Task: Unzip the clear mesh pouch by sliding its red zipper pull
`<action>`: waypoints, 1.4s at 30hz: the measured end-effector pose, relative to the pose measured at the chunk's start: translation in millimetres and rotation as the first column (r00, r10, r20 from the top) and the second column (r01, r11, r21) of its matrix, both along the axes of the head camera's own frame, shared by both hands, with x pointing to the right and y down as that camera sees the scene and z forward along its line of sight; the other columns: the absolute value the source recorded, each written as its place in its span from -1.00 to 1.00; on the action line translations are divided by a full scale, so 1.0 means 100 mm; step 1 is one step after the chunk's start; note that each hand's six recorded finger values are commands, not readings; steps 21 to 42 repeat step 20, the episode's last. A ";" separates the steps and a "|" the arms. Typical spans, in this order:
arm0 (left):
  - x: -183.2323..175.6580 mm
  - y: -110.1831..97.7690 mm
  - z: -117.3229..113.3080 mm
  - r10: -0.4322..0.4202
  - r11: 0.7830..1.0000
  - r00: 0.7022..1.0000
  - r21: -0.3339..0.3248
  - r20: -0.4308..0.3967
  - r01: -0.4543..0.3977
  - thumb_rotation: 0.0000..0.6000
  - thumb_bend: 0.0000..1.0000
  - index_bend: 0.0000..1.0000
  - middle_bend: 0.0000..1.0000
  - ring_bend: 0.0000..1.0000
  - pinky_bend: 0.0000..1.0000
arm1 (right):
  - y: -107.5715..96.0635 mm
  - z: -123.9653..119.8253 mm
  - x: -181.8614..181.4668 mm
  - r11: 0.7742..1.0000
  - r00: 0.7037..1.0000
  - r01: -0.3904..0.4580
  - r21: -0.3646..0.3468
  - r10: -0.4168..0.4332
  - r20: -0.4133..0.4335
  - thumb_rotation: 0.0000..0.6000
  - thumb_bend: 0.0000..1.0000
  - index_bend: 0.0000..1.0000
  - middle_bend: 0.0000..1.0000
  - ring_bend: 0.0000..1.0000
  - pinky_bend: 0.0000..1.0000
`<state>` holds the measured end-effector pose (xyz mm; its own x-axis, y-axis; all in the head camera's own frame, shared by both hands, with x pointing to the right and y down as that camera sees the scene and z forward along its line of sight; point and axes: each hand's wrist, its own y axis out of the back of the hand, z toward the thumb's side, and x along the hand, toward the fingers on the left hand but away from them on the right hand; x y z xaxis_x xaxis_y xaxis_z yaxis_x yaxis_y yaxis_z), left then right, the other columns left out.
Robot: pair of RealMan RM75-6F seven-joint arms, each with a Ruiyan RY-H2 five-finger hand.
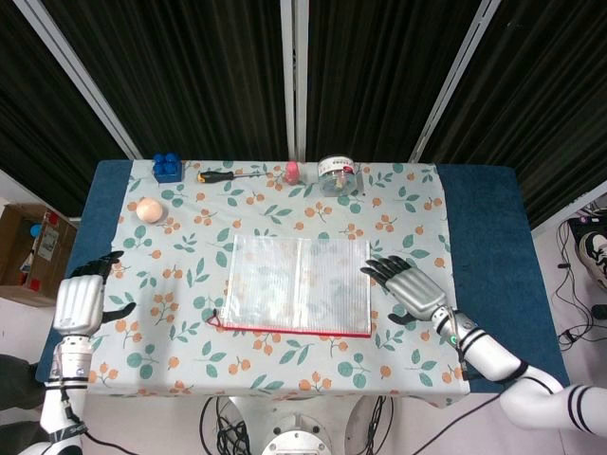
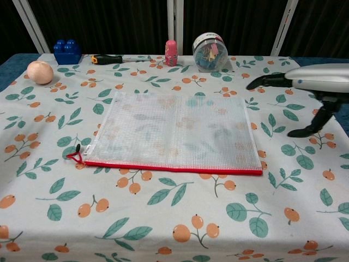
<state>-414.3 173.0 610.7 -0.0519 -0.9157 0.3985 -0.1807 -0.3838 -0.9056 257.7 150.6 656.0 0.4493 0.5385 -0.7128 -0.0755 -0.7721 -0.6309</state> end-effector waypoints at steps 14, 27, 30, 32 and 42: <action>-0.89 0.44 -0.32 -0.062 0.998 0.989 0.012 0.135 0.060 1.00 -1.00 -0.53 -0.53 -0.62 -0.63 | 0.13 -0.77 1.07 0.864 0.916 -0.401 0.306 0.369 0.159 1.00 -0.52 -0.99 -0.76 -1.00 -1.00; -0.85 0.68 -0.45 -0.031 0.999 0.990 -0.025 0.137 0.035 1.00 -1.00 -0.56 -0.60 -0.66 -0.66 | 0.59 -1.05 1.47 0.794 0.873 -0.488 0.362 0.452 0.184 1.00 -0.51 -0.97 -0.77 -1.00 -1.00; -0.85 0.68 -0.45 -0.031 0.999 0.990 -0.025 0.137 0.035 1.00 -1.00 -0.56 -0.60 -0.66 -0.66 | 0.59 -1.05 1.47 0.794 0.873 -0.488 0.362 0.452 0.184 1.00 -0.51 -0.97 -0.77 -1.00 -1.00; -0.85 0.68 -0.45 -0.031 0.999 0.990 -0.025 0.137 0.035 1.00 -1.00 -0.56 -0.60 -0.66 -0.66 | 0.59 -1.05 1.47 0.794 0.873 -0.488 0.362 0.452 0.184 1.00 -0.51 -0.97 -0.77 -1.00 -1.00; -0.85 0.68 -0.45 -0.031 0.999 0.990 -0.025 0.137 0.035 1.00 -1.00 -0.56 -0.60 -0.66 -0.66 | 0.59 -1.05 1.47 0.794 0.873 -0.488 0.362 0.452 0.184 1.00 -0.51 -0.97 -0.77 -1.00 -1.00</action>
